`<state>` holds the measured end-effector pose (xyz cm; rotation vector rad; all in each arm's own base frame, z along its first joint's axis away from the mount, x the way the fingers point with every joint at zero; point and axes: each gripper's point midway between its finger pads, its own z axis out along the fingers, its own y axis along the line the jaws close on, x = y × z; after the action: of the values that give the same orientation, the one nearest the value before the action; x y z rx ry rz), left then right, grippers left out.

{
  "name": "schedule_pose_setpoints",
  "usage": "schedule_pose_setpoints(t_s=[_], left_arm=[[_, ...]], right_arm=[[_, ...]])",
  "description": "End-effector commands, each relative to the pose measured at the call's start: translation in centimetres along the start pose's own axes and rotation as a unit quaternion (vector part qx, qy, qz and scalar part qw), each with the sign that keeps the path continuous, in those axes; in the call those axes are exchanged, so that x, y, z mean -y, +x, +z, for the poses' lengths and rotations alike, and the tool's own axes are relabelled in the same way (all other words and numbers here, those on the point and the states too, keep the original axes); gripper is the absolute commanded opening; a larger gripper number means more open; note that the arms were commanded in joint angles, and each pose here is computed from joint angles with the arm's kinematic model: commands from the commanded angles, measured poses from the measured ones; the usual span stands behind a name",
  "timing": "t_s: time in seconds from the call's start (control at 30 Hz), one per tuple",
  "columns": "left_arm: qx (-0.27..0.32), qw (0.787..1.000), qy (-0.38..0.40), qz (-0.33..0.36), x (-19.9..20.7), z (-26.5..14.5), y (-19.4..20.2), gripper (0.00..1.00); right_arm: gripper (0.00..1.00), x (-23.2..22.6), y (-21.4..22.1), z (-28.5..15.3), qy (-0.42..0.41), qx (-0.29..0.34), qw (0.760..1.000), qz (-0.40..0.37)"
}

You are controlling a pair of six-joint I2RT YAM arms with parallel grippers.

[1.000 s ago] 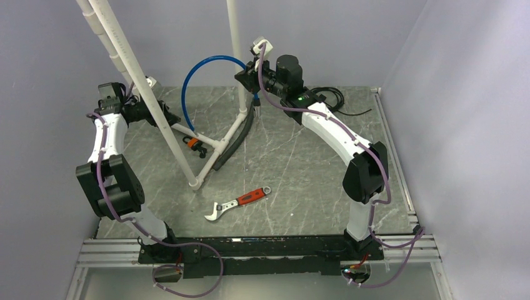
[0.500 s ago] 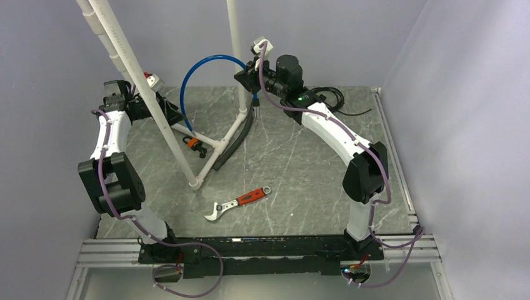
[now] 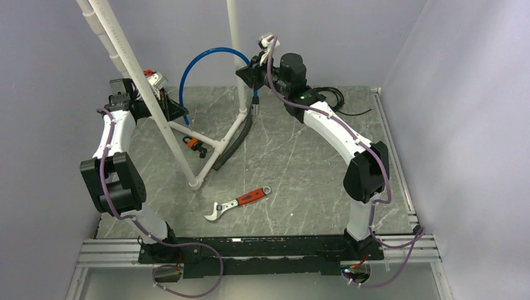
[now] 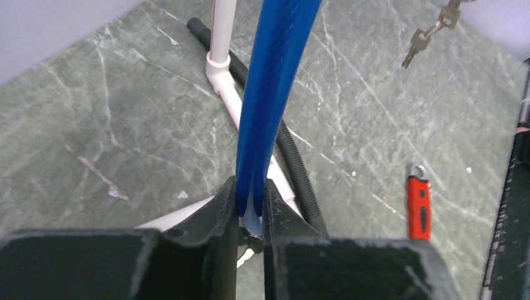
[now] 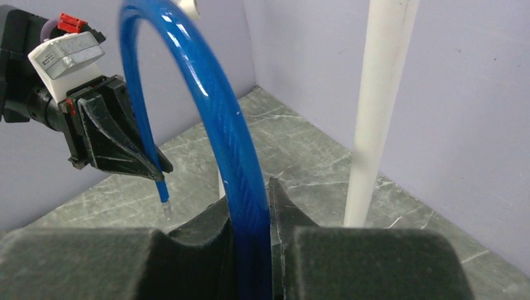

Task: Lock with the key
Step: Lock the lock.

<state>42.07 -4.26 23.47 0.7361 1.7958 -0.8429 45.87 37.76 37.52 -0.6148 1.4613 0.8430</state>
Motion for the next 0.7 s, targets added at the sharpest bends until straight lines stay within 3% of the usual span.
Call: schedule_pose_setpoints(t_s=[0.0, 0.07, 0.27, 0.67], left_arm=[[0.024, 1.0, 0.015, 0.004, 1.0, -0.1, -1.6, 0.06], [0.032, 0.999, 0.013, -0.007, 1.3, -0.2, -2.1, 0.0], [0.089, 0.995, 0.01, -0.051, 2.3, -0.5, -5.0, 0.0], [0.174, 0.98, 0.023, -0.088, 4.8, -1.7, -9.7, 0.0]], right_arm=[[0.0, -0.9, -5.7, -0.6, -0.01, 0.08, 0.996, 0.025], [0.0, -0.4, -5.4, -0.6, -0.002, 0.082, 0.995, 0.049], [0.0, 0.9, -2.8, 0.1, 0.018, 0.084, 0.981, 0.172], [0.0, 3.1, 4.0, 3.5, 0.074, 0.076, 0.908, 0.406]])
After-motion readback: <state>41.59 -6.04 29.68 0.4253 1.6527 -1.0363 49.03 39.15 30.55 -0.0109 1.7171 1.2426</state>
